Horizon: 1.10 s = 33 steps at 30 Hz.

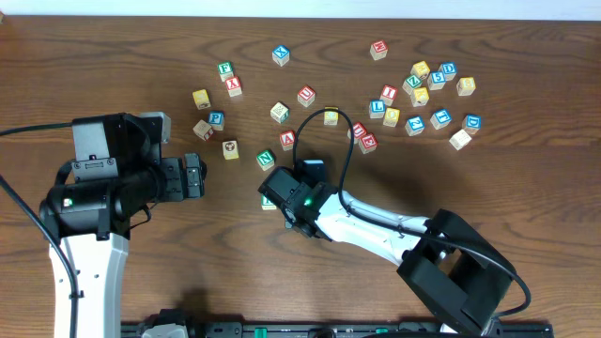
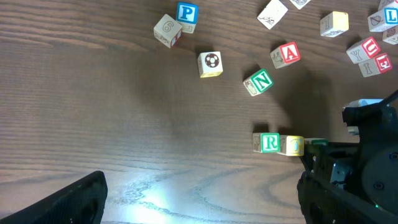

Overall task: Spell out ROBOT
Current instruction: 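Lower the B block beside the O block and align it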

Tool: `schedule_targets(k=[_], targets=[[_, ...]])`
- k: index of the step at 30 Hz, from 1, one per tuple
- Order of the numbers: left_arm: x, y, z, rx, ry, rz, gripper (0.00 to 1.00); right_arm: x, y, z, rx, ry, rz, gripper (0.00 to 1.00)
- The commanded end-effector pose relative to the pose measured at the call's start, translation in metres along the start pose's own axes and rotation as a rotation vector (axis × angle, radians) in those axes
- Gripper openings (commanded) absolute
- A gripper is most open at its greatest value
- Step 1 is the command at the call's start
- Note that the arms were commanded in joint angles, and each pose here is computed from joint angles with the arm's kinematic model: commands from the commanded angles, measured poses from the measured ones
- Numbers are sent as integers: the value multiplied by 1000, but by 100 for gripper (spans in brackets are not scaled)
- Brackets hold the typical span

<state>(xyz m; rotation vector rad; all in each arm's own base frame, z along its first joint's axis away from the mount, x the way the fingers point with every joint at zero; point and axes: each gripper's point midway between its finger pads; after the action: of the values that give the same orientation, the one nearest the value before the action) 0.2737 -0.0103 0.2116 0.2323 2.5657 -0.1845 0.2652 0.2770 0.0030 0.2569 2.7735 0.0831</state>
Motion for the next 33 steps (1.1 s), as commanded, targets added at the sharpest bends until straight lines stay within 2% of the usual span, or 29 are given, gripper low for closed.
schedule_targets(k=[1, 33], targets=[[-4, -1, -4, 9, -15, 13, 96, 3, 0, 2, 12, -9, -18, 42], [-4, -1, -4, 9, -15, 13, 96, -1, 6, -9, 15, 1, -35, 40]])
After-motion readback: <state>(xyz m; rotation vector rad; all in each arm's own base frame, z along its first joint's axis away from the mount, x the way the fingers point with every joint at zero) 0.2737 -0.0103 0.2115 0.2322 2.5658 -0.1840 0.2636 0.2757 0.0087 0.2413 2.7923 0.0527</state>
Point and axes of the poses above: each gripper's point midway between its finger pads, its own z axis out along the fingers, its own y axis along the line the jaws close on, x = y × z, and after that the axes turned 12 degrees about z, right-handed
